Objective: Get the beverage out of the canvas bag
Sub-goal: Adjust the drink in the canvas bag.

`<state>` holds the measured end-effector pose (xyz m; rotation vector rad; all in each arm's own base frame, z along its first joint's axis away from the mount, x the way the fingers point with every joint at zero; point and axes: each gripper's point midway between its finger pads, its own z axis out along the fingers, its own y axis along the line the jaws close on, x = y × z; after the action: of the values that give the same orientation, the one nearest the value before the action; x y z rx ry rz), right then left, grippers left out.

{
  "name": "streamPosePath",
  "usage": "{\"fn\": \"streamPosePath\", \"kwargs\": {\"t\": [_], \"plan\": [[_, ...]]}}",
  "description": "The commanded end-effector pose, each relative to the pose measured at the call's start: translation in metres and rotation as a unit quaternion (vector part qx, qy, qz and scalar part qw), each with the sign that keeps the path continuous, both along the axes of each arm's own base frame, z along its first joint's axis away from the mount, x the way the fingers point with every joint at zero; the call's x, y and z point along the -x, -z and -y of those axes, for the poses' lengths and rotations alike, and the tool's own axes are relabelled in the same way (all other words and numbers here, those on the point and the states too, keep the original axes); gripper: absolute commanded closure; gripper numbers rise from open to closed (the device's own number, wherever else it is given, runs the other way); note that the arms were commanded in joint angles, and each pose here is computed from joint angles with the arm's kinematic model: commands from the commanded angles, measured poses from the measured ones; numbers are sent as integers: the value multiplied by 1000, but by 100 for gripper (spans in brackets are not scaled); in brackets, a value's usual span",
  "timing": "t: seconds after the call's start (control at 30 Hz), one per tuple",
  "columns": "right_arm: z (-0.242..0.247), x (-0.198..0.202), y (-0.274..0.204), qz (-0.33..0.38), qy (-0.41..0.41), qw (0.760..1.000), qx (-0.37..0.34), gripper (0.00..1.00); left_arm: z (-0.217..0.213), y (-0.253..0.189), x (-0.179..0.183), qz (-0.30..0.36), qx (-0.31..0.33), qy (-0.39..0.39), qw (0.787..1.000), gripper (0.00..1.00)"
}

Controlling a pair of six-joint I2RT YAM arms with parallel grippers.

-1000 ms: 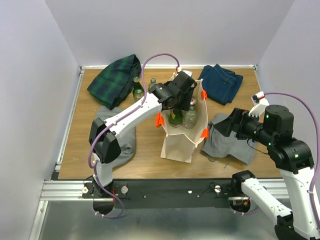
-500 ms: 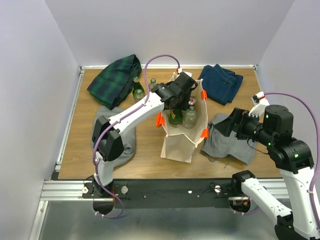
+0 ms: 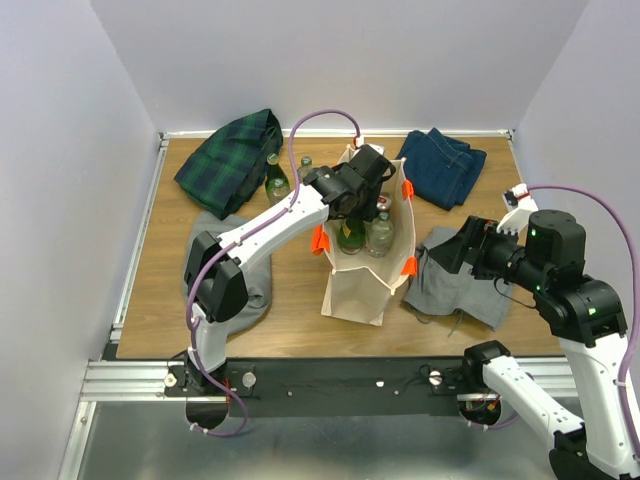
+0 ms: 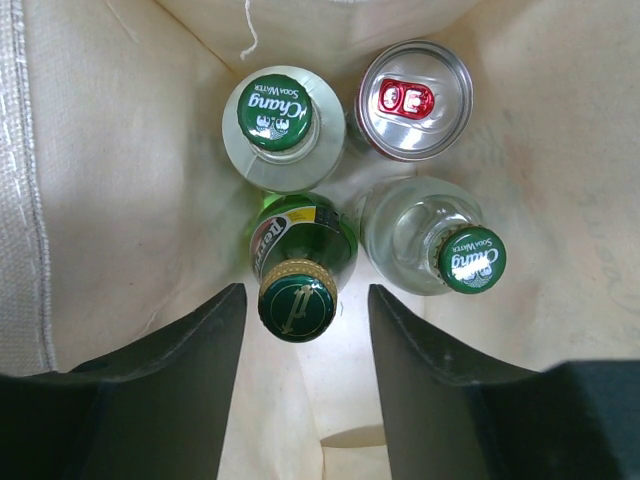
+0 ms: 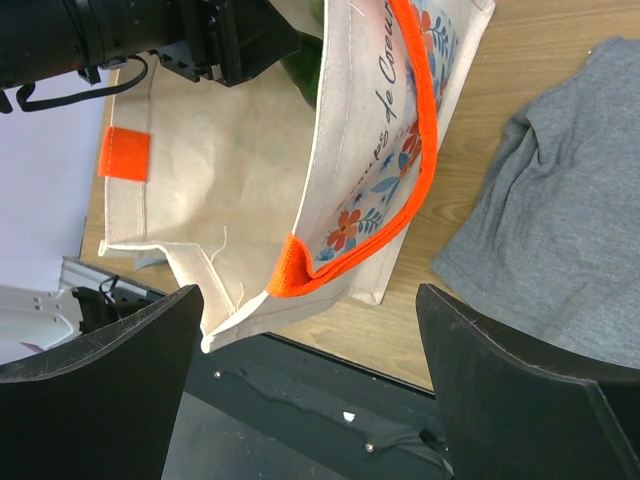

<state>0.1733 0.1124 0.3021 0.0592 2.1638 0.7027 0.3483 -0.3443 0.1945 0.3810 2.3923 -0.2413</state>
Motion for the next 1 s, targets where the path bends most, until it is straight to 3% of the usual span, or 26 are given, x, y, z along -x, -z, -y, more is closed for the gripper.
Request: {"fn": "streamPosePath", "kwargs": {"t": [0.0, 0.97], "plan": [[3, 1, 6, -4, 5, 1000, 9, 4, 2, -6, -4, 3, 5, -4, 1000, 43], [2, 6, 12, -9, 4, 1000, 0, 4, -6, 10, -2, -7, -18, -10, 1000, 45]]}}
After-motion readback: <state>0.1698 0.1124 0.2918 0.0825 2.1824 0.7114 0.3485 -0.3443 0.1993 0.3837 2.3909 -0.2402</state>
